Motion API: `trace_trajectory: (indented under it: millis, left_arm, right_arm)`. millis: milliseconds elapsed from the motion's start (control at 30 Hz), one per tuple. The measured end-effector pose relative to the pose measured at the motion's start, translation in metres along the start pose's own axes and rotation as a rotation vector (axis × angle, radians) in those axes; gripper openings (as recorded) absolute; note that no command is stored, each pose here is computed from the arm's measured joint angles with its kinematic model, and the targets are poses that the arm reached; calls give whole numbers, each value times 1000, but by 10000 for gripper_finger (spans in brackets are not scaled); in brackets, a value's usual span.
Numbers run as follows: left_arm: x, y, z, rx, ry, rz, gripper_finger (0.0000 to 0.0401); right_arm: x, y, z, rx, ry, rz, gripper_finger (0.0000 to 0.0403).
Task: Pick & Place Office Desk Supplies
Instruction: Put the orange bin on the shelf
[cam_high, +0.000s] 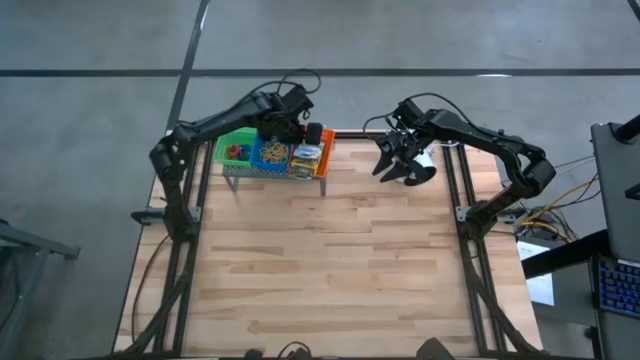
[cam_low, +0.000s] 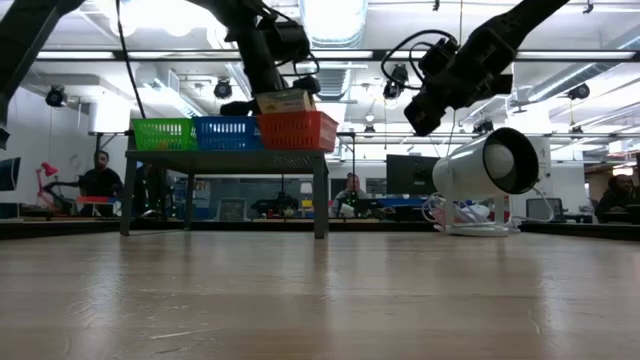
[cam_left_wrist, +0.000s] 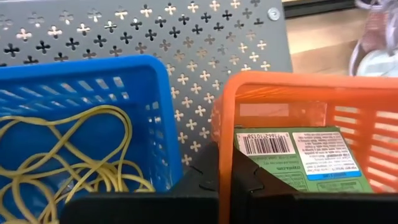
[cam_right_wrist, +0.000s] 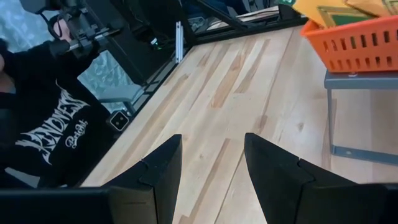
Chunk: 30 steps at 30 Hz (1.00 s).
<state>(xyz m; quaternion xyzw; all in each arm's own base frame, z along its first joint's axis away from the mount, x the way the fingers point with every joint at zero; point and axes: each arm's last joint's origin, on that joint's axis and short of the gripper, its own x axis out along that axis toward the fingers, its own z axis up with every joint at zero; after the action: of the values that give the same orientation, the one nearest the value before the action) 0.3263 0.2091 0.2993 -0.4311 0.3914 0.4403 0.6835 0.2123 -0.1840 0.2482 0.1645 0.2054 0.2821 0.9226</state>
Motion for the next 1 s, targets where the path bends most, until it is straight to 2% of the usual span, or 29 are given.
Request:
trace_trajectory:
  millis: [267, 1000]
  left_arm:
    - [11, -2, 1, 0, 17, 6, 3]
    - [4, -3, 1, 0, 6, -16, 10]
  right_arm:
    - [0, 0, -2, 9, 1, 1, 171]
    - [1, 0, -2, 8, 8, -4, 171]
